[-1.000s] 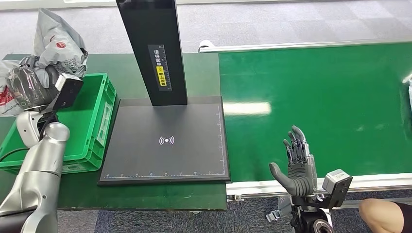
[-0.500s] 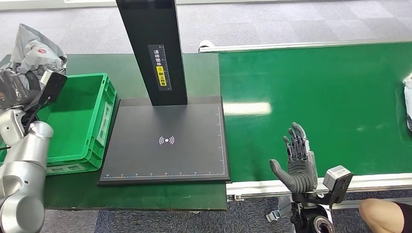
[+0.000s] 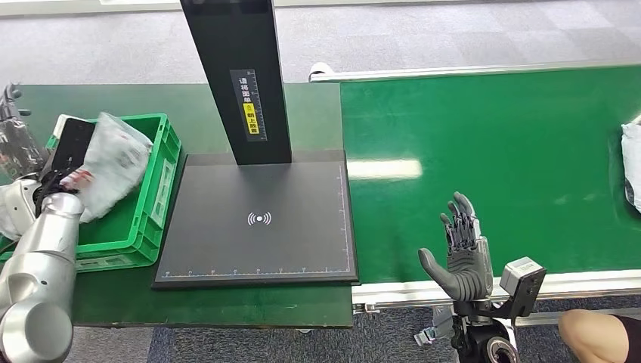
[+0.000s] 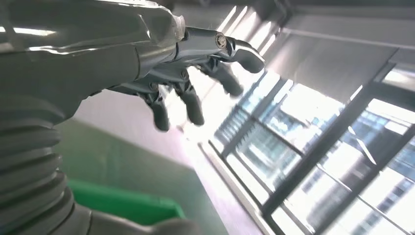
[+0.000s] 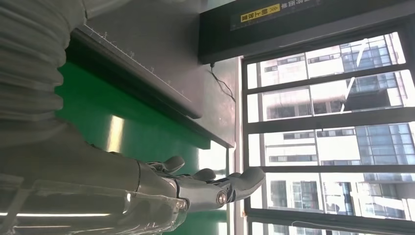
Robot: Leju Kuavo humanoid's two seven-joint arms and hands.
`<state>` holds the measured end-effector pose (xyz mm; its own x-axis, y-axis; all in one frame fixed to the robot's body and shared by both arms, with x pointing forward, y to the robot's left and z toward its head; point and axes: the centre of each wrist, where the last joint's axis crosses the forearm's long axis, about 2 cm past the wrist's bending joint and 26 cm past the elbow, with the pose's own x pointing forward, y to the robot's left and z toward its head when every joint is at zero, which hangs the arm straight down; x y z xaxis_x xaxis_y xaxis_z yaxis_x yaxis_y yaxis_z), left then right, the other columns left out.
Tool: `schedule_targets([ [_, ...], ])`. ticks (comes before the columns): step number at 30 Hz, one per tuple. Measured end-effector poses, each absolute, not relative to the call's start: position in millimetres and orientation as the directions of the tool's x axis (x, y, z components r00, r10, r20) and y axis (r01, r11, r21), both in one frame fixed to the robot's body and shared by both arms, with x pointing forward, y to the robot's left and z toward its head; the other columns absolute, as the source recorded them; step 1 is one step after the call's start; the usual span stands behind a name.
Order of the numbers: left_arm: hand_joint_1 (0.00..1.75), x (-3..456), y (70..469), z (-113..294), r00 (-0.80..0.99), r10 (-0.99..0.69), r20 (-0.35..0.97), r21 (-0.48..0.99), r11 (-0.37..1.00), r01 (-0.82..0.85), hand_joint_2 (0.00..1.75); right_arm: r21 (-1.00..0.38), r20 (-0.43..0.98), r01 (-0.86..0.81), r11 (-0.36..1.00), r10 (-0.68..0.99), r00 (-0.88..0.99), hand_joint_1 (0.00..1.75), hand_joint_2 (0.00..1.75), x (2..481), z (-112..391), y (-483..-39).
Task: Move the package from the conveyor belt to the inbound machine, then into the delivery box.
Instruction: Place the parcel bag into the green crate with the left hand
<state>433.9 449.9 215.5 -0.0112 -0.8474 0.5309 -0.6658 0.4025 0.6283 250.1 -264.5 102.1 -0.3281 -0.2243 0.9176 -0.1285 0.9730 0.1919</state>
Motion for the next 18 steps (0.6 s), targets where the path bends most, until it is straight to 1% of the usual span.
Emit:
schedule_targets([
  [6,0.00,434.0,428.4,207.4,-0.089,-0.806,0.585,0.595,0.501,-0.628,1.75,0.191,0.919,-0.122,0.974,-0.221,-0.325,0.00,1.75,249.1,101.1,-265.5],
  [10,0.00,430.3,400.2,192.4,-0.193,-0.705,0.682,0.535,0.661,-0.526,1.75,0.184,0.923,-0.104,0.977,-0.208,-0.323,0.00,1.75,247.8,99.8,-268.3],
  [15,0.00,405.3,344.2,149.4,-0.327,-0.507,0.798,0.417,0.855,-0.308,1.75,0.183,0.931,-0.072,0.981,-0.196,-0.307,0.00,1.75,241.5,94.5,-272.5],
  [18,0.00,377.2,299.5,119.6,-0.374,-0.284,0.883,0.259,0.959,-0.117,1.75,0.182,0.936,-0.064,0.981,-0.193,-0.295,0.00,1.75,240.0,93.3,-273.4],
])
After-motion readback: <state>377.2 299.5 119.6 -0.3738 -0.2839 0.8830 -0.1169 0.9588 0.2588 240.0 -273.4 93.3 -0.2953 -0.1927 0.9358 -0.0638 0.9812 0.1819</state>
